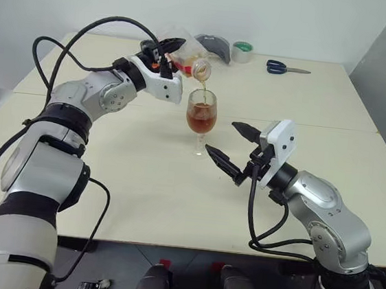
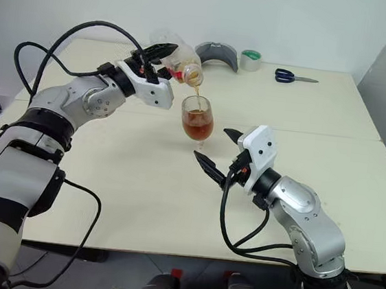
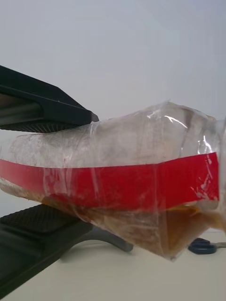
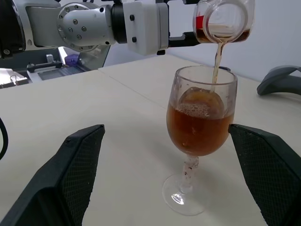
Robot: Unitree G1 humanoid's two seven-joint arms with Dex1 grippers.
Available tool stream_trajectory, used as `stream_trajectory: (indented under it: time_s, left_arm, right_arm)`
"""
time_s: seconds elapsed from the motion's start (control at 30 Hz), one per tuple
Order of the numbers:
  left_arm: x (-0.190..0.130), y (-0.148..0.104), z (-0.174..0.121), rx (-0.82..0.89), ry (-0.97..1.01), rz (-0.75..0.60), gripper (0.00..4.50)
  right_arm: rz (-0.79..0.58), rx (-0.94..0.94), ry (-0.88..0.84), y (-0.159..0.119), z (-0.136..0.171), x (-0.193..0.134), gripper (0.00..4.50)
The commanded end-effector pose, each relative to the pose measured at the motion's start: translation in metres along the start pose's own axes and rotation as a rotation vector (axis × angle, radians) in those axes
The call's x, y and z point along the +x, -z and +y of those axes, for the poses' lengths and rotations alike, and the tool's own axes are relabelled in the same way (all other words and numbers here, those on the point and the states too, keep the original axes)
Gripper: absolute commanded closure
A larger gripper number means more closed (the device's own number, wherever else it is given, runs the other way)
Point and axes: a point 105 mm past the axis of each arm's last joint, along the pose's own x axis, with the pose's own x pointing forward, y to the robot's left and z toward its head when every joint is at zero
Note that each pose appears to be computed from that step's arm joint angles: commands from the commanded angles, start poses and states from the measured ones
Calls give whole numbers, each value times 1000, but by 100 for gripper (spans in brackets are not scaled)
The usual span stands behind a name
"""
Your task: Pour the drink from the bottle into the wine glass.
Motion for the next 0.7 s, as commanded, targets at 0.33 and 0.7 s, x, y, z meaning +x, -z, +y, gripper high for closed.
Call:
stream_trajectory:
  time_s: [0.33, 0.7]
  left_arm:
    - [1, 0, 8, -344, -88, 34, 281]
    - [-35, 45, -10, -1037, -227, 275, 281]
  right_arm:
    - [-104, -74, -10, -25, 3, 4, 0]
    - [-8, -104, -123, -12, 14, 4, 0]
